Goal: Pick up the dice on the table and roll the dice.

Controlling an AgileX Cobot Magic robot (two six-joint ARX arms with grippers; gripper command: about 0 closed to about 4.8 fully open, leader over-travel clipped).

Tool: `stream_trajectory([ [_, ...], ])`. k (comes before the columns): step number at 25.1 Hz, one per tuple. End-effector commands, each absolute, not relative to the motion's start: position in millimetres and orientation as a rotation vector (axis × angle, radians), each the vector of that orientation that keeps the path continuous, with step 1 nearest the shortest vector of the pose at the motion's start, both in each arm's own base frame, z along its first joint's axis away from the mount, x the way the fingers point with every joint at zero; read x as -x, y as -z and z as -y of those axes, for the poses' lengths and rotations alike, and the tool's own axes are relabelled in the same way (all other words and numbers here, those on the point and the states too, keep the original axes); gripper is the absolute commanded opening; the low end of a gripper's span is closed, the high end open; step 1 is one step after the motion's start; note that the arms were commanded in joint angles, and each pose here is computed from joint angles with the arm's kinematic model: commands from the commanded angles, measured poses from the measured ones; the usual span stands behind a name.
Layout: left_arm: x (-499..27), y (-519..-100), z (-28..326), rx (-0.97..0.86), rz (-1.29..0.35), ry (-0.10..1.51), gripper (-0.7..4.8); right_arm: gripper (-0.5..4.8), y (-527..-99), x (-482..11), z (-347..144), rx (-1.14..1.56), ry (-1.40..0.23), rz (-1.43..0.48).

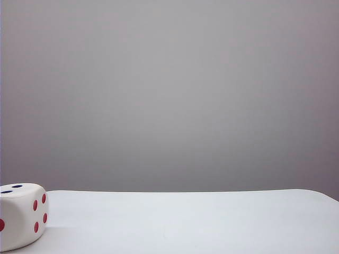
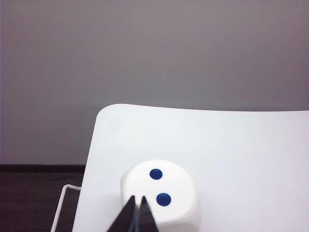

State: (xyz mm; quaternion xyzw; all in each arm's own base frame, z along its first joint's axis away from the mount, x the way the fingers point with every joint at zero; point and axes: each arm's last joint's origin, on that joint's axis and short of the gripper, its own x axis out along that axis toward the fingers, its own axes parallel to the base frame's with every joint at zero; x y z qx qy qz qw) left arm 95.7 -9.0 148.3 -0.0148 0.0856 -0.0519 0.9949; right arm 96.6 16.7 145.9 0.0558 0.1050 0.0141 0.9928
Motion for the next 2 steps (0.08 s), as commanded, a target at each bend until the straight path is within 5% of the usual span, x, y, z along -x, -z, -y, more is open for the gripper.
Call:
stream_trajectory([
  [1, -95.4, -148.0, 9.1, 0.032, -0.181, 0.110, -0.02, -0.05, -144.2, -96.8, -16.9, -0.110, -0.028, -0.213],
  [2, -95.4, -148.0, 9.1, 0.032, -0.181, 0.110, -0.02, -0.05, -144.2, -96.8, -16.9, -0.110, -0.028, -0.213],
])
